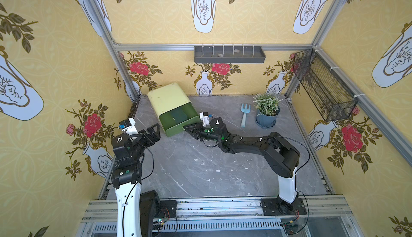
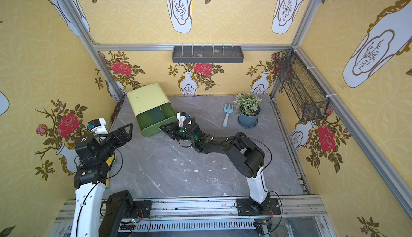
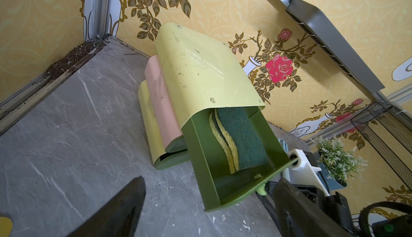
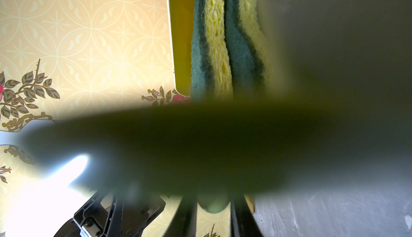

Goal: Take the sponge out of the drawer
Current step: Open the drawer in the storage box.

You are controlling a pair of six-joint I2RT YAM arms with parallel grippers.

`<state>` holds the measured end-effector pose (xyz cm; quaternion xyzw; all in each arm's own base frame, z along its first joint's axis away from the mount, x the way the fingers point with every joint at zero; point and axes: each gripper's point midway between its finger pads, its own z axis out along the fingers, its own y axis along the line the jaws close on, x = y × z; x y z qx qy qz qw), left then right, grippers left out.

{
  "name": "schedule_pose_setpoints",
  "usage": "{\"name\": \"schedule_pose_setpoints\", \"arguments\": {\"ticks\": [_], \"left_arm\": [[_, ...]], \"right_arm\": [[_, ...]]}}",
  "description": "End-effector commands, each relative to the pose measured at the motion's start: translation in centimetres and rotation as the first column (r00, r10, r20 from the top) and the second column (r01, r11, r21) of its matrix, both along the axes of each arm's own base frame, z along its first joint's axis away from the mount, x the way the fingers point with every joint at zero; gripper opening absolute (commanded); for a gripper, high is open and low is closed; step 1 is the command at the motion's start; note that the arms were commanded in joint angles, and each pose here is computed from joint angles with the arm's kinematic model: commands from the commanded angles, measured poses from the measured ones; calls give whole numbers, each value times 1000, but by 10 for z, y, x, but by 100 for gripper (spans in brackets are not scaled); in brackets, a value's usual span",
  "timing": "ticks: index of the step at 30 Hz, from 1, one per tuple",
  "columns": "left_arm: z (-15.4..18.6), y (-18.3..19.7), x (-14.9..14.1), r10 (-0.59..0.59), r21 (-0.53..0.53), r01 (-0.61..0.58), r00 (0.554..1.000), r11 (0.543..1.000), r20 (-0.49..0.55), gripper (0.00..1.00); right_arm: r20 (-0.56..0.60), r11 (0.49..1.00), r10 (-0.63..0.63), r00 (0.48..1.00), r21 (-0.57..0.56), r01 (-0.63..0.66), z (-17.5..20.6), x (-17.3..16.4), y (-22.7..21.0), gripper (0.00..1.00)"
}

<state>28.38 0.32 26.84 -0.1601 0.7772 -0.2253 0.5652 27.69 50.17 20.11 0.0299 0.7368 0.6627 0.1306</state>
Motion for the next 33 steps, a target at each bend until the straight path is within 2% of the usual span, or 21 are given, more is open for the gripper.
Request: {"name": "schedule_pose_setpoints", "arguments": {"ticks": [1, 5, 9, 20, 33], "left_arm": [[3, 0, 2, -9, 14, 8, 1000, 1000, 23, 95], [3, -1, 2, -10, 16, 10, 1000, 1000, 25, 95], [2, -1, 2, -10, 14, 10, 1000, 1000, 21, 95], [1, -1, 2, -11, 13, 11, 1000, 1000, 18, 95], [1, -1, 2, -11, 13, 11, 1000, 1000, 19, 95]], "right_arm": [[52, 997, 25, 998, 72, -29, 24, -7, 2, 22], [52, 997, 23, 998, 71, -27, 23, -7, 2, 29], [47, 998, 20, 999, 66, -24, 20, -6, 2, 31], [36, 998, 19, 999, 60, -21, 15, -8, -1, 51], [43, 999, 9, 999, 46, -11, 15, -7, -3, 70]]}}
